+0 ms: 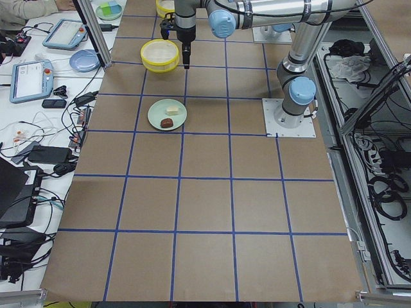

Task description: Stack buns with steamer

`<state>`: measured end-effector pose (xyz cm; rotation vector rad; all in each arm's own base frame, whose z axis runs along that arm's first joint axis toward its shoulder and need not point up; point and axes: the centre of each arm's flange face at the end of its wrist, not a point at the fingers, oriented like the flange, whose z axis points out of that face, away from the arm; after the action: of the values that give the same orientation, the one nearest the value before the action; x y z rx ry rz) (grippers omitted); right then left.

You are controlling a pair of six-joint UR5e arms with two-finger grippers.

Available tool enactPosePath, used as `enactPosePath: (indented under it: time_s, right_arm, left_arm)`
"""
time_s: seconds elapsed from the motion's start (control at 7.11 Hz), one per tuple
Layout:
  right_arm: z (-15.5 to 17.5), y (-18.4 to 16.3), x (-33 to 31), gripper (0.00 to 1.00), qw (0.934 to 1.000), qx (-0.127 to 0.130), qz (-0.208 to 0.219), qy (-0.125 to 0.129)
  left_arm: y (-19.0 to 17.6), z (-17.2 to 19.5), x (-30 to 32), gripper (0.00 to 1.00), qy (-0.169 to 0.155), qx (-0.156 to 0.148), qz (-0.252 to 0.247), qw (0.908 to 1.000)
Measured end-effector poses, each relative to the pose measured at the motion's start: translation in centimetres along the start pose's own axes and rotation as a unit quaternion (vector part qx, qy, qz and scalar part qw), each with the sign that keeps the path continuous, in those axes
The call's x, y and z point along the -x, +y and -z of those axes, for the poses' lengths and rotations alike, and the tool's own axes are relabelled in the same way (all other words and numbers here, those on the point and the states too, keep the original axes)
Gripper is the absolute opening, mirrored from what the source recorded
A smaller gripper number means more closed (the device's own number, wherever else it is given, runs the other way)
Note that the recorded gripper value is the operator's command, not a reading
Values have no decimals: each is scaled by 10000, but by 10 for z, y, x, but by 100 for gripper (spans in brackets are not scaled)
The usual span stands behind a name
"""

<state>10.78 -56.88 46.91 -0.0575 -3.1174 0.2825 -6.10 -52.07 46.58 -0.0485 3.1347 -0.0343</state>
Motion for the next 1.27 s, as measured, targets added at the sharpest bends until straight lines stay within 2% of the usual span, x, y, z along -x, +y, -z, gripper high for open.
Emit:
enactPosePath:
  time_s: [0.28, 0.42, 0.7, 0.84, 0.98, 1.27]
  right_arm:
    - [-26, -25, -100, 100, 9995, 90, -278, 118]
    - [-39, -34, -153, 99, 9994, 100, -268, 180]
    - [-74, -56, -266, 99, 9990, -137, 117, 407]
    - [-92, -66, -309, 99, 9978, -262, 279, 538]
    - [-114, -72, -343, 99, 9970, -240, 432, 591]
    - [-178, -73, -383, 88, 9972, 58, 584, 454]
  left_arm:
    - [-11, -20, 7, 100, -19, 145, 17, 9999]
    - [-25, -40, 13, 100, -29, 109, 64, 9999]
    - [-57, -81, 27, 100, -62, -109, 171, 9998]
    - [-67, -102, 38, 100, -42, -52, 244, 9997]
    - [-76, -125, 48, 100, -1, 101, 313, 9995]
    - [-92, -180, 52, 100, 301, 414, 421, 9978]
